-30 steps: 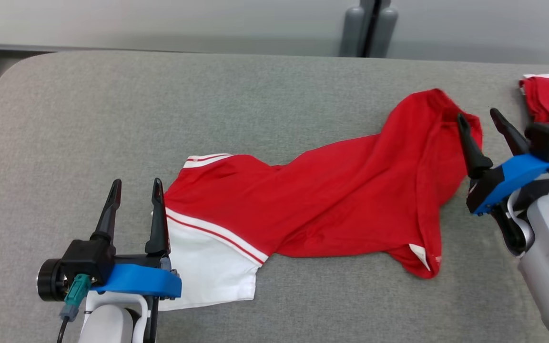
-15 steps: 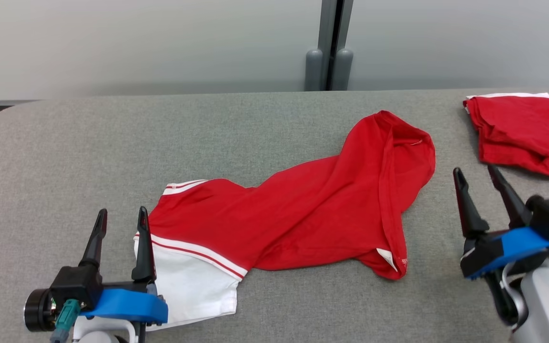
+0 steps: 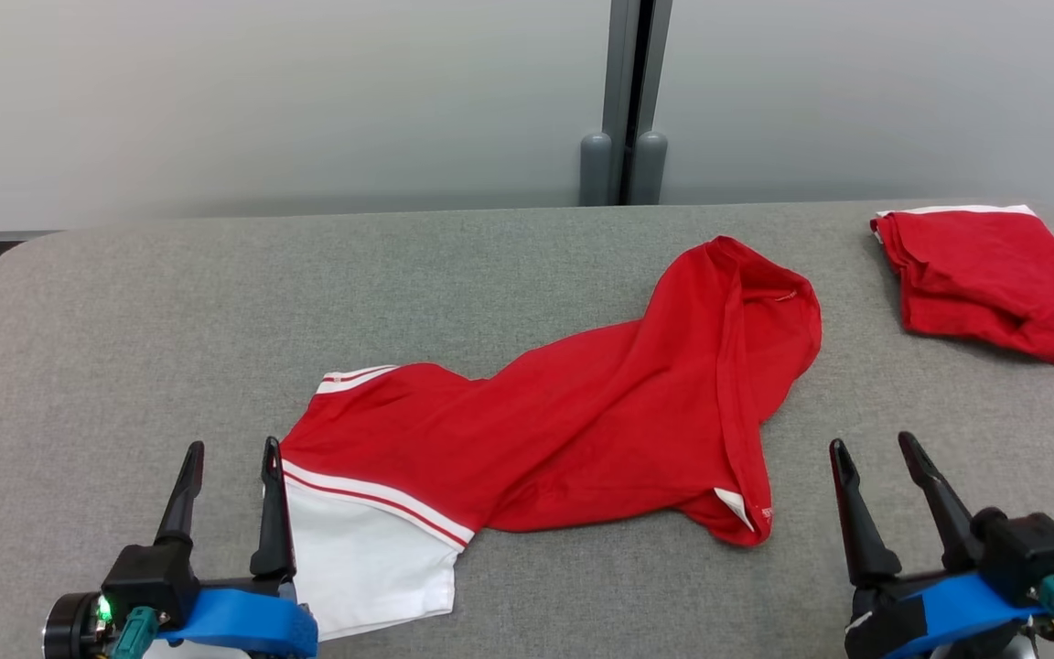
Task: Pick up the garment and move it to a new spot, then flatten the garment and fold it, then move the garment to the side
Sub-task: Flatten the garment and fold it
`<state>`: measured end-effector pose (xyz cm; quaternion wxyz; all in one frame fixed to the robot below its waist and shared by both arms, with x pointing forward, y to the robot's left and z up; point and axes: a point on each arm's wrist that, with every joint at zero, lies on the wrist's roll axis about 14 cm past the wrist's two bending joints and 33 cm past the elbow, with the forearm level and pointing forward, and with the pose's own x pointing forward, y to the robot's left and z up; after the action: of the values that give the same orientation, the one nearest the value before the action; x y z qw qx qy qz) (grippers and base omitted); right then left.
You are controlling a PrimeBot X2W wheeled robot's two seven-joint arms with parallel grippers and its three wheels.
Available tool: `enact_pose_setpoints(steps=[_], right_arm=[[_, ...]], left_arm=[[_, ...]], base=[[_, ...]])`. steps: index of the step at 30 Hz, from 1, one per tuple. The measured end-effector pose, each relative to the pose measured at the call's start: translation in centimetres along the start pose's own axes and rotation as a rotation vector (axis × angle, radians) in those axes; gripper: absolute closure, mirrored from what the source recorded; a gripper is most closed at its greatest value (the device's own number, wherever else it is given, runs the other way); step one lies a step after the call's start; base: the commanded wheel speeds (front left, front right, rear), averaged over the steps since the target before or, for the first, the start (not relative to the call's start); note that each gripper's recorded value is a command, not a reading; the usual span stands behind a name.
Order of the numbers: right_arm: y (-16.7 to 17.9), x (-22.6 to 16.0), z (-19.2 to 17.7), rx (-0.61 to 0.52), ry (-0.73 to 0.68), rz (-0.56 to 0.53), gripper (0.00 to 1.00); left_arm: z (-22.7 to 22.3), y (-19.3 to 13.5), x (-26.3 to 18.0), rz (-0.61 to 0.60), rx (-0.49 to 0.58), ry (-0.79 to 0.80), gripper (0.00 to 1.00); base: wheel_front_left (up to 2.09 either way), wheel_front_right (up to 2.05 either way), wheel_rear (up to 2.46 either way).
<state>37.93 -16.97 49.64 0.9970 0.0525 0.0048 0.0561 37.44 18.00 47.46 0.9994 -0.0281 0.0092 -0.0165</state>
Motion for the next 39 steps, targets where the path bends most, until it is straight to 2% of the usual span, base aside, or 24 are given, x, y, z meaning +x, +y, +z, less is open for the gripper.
enact_pose_setpoints(steps=[8, 19, 27, 39], right_arm=[[0.3, -1.8, -0.5, -0.011, 0.043, -0.011, 0.0], [0.4, -1.8, -0.9, -0.02, 0.068, -0.011, 0.0], [1.0, -0.8, -3.8, -0.018, 0.165, 0.012, 0.0], [2.3, 0.8, -9.2, -0.041, 0.312, 0.065, 0.0]], left_arm=[[-0.8, 0.5, -1.0, 0.012, 0.026, 0.029, 0.0], [-1.2, 0.9, -1.3, 0.025, 0.031, 0.042, 0.0], [-3.1, 0.8, -1.5, 0.029, 0.01, 0.101, 0.0], [-8.3, 0.5, -2.9, 0.029, -0.034, 0.275, 0.0]], base=[[0.0, 0.0, 0.0], [0.0, 0.0, 0.0], [0.0, 0.0, 0.0], [0.0, 0.0, 0.0]])
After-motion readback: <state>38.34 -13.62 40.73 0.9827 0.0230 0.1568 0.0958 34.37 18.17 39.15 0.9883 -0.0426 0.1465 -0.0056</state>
